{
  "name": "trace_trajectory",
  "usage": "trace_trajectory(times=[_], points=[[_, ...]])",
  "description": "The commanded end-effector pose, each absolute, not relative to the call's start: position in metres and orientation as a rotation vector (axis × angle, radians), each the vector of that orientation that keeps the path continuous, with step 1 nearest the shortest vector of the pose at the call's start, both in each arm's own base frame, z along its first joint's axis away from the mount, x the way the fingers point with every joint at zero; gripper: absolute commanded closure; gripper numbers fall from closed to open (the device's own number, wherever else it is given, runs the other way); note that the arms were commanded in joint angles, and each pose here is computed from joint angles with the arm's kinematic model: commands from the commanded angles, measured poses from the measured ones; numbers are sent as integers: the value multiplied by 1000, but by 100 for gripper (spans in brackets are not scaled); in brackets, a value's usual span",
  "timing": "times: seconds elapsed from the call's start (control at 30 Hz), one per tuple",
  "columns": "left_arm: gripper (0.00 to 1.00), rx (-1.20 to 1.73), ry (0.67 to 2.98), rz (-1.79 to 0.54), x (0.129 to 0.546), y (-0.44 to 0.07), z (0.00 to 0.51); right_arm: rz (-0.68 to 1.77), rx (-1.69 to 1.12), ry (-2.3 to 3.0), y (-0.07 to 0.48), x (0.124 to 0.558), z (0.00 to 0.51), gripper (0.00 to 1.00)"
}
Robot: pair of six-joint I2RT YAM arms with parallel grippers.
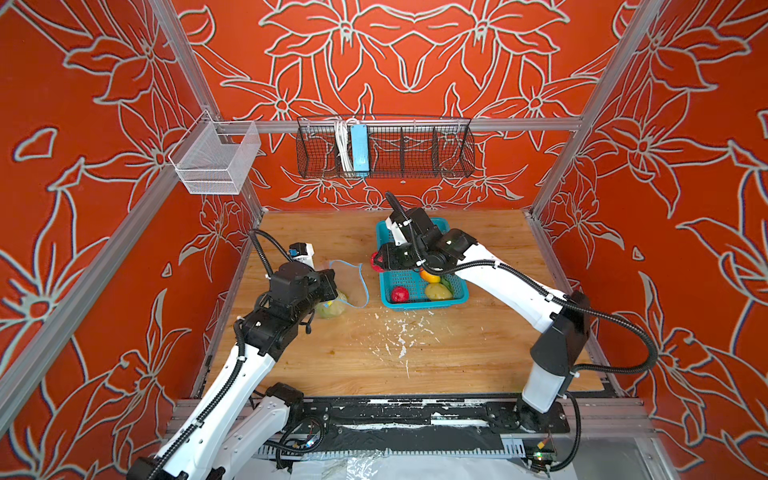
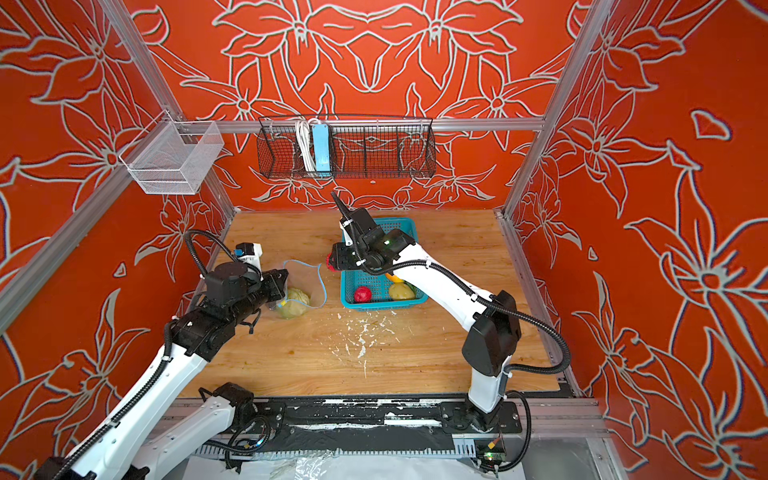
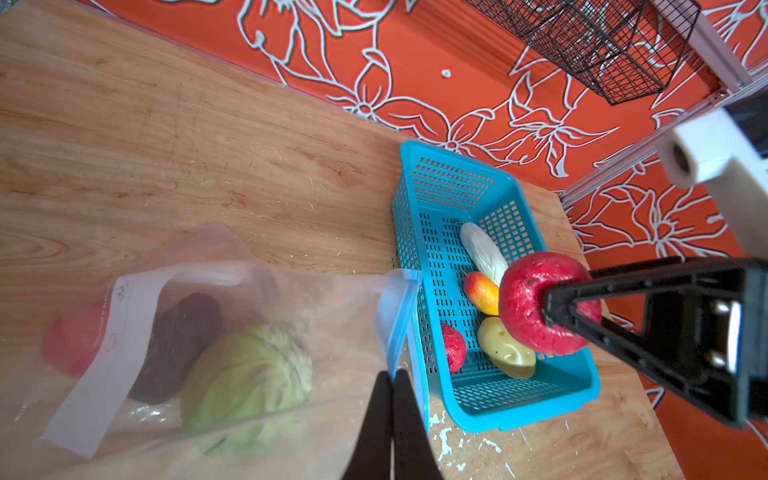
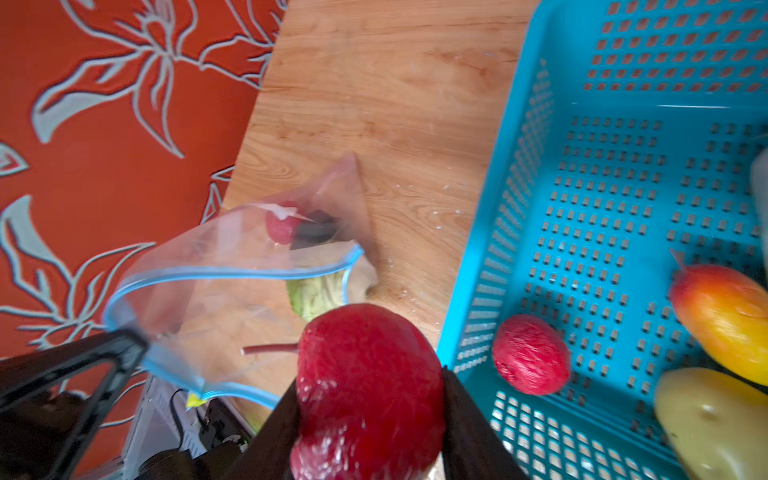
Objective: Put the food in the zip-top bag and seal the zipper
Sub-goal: 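Carry the radish to the bag opening beside the left gripper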
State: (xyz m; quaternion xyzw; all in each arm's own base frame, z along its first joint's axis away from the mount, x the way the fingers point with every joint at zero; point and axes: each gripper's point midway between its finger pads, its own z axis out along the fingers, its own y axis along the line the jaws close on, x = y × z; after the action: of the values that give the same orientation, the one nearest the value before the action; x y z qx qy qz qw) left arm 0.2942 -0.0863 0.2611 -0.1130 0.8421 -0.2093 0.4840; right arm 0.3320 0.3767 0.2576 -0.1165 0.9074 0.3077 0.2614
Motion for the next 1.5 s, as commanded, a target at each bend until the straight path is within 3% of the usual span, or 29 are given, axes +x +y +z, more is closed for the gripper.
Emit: trace_trajectory(times=[0.0,0.6,1.47], points=[[100,-267,2024,-543,297,-90,273,910,-342,2391,393,321,274,80],[100,-279,2000,-590,289,-92,284,947,-419,2406,435,291,255,80],[100,-298,1996,-611,291,-94,299,901,-421,2430,472,314,227,80]])
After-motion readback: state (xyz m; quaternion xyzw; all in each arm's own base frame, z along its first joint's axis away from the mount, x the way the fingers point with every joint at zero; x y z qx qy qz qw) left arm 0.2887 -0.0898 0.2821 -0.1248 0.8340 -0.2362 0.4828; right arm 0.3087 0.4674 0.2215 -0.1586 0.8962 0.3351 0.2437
